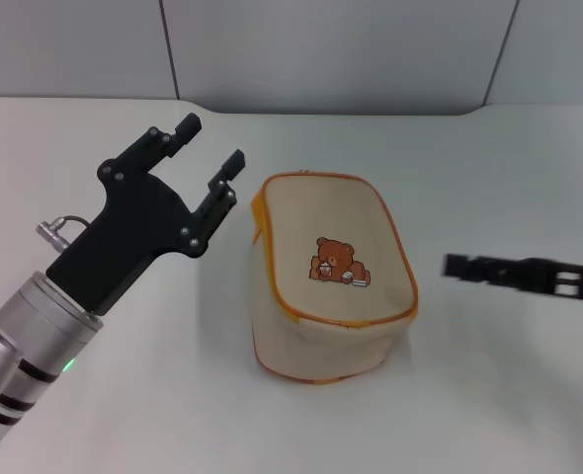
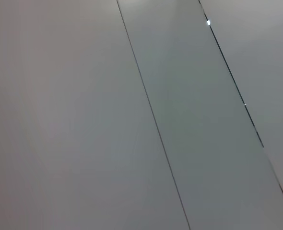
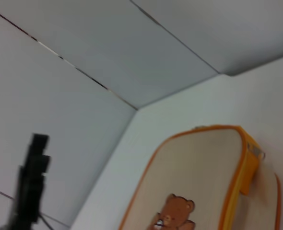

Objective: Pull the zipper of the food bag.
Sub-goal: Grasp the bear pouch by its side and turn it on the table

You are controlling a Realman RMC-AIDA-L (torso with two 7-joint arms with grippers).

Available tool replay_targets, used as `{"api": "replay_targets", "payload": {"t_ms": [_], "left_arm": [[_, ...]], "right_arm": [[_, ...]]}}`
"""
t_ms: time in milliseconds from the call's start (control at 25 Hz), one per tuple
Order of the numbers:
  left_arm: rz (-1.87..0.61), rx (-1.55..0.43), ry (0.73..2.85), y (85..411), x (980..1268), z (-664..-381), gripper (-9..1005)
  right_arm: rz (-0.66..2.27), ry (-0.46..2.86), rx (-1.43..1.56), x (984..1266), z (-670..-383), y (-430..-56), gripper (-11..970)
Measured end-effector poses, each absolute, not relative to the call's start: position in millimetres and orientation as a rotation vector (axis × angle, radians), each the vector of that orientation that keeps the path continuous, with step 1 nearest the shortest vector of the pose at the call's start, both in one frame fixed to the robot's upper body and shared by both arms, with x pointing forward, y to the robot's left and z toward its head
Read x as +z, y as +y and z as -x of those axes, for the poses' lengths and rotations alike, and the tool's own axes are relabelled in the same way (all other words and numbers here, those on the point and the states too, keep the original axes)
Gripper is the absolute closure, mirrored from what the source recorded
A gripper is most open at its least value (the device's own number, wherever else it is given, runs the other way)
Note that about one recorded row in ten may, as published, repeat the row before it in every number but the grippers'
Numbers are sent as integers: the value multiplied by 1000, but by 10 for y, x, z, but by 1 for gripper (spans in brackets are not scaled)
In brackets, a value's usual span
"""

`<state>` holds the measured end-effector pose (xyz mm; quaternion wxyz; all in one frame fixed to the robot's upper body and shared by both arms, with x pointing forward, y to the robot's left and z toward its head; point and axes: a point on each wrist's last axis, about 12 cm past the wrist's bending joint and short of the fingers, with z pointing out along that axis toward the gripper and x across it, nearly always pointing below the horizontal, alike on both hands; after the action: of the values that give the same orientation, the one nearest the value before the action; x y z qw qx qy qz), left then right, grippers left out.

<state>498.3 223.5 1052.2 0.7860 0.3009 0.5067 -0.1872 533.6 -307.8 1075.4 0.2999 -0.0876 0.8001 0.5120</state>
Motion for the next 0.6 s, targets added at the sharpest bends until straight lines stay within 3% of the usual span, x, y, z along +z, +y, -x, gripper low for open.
{"api": "replay_targets", "payload": {"t_ms": [400, 600], "left_arm": [[-642, -412, 1089, 2219, 10523, -4967, 417], [-640, -413, 1085, 2223, 10528, -4965, 238]], "right_arm": [[285, 2189, 1307, 10637, -5532, -2614, 225], [319, 2226, 1261, 10578, -5602, -2484, 243]]}}
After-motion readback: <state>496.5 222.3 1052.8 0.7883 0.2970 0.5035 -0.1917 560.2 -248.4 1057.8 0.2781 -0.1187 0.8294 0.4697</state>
